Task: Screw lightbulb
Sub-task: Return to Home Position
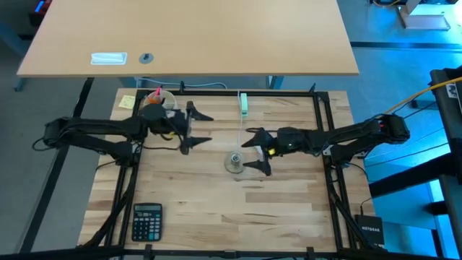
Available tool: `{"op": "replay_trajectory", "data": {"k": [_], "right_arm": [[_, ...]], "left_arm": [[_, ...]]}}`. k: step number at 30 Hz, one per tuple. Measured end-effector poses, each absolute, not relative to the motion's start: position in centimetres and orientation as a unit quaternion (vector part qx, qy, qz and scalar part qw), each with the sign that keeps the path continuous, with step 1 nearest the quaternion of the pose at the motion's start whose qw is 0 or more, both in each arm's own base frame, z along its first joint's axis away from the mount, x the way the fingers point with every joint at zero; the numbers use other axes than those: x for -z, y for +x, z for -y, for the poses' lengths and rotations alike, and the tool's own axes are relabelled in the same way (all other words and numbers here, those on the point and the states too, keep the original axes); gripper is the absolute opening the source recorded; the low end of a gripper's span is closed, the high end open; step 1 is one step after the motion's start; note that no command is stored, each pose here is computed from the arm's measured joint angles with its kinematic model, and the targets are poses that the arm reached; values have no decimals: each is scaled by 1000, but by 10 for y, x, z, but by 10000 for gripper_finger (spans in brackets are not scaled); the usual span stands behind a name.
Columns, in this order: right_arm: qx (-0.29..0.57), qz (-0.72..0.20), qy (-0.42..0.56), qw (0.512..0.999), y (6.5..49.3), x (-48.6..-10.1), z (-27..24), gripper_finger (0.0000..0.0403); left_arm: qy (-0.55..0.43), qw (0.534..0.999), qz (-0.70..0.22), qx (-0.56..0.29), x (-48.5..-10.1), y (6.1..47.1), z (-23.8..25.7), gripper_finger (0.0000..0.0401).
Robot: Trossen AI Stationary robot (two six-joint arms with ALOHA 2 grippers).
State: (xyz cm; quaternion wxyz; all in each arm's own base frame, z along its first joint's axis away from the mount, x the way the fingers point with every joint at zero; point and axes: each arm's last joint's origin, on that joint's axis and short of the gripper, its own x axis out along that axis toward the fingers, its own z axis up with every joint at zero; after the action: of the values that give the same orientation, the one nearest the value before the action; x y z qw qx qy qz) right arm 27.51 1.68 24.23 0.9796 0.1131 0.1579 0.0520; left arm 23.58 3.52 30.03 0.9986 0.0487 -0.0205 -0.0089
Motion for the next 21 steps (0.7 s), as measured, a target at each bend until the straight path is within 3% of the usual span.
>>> {"op": "replay_trajectory", "data": {"k": [4,10,16,21], "right_arm": [[-108,-91,57,988,271,-261,-19,386],[-122,-58,60,989,238,-262,-9,386],[-129,32,106,985,194,-236,-7,386],[-98,78,125,984,168,-214,-5,386]], "left_arm": [[-7,1000,9,9,-305,221,-35,324],[-46,997,-56,12,-259,195,-29,324],[-54,997,61,19,-244,168,-24,324],[-69,996,61,19,-226,153,-21,324]]}}
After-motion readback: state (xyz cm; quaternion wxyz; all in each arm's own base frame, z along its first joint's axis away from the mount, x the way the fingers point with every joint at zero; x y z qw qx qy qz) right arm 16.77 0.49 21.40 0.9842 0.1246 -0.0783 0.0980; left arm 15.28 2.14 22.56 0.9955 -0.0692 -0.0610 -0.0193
